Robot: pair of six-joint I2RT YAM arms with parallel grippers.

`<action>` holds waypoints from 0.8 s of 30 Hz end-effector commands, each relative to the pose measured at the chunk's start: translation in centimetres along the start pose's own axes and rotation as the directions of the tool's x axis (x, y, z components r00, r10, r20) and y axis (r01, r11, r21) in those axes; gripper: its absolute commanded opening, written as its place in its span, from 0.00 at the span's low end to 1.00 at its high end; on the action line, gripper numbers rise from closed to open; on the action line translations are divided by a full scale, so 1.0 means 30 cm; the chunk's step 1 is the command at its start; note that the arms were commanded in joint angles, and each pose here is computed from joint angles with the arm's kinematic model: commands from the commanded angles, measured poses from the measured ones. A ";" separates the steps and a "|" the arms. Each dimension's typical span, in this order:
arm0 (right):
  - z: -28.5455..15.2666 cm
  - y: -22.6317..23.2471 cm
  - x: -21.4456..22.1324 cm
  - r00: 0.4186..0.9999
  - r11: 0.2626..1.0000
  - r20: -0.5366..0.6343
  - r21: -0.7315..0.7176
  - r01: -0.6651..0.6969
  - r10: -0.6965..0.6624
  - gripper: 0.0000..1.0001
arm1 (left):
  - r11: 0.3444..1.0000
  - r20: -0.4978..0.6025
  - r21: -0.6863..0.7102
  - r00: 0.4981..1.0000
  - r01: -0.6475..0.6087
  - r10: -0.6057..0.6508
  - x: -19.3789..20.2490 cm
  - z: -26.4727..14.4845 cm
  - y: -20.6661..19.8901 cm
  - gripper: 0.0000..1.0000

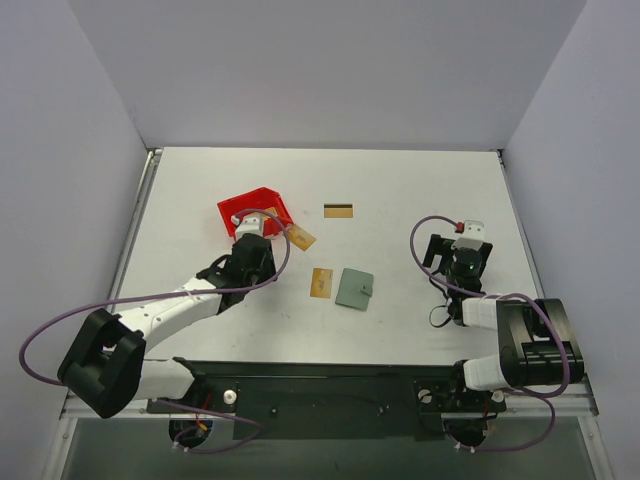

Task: Put the credit cards into the card holder
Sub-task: Open the card holder at the center of the board.

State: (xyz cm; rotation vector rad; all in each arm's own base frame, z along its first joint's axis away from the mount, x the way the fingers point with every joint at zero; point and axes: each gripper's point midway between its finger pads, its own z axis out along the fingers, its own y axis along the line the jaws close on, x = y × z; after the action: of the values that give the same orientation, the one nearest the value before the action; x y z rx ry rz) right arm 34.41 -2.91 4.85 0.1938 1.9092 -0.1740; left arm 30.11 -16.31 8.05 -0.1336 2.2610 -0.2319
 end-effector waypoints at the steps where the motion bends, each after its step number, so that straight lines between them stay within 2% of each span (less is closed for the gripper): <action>1: 0.008 0.007 -0.050 0.998 1.000 0.053 -0.009 -0.025 0.026 1.00 | 0.999 0.052 0.032 0.998 0.023 -0.025 -0.066 0.004 -0.036 0.50; 24: 0.008 0.007 -0.051 0.998 1.000 0.054 -0.009 -0.027 0.027 1.00 | 0.999 0.046 0.028 0.999 0.027 -0.029 -0.065 0.009 -0.033 0.50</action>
State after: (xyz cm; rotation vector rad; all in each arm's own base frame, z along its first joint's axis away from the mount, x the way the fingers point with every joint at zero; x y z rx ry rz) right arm 34.41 -2.91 4.85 0.1938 1.9092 -0.1740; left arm 30.16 -16.23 7.76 -0.1355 2.2693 -0.2286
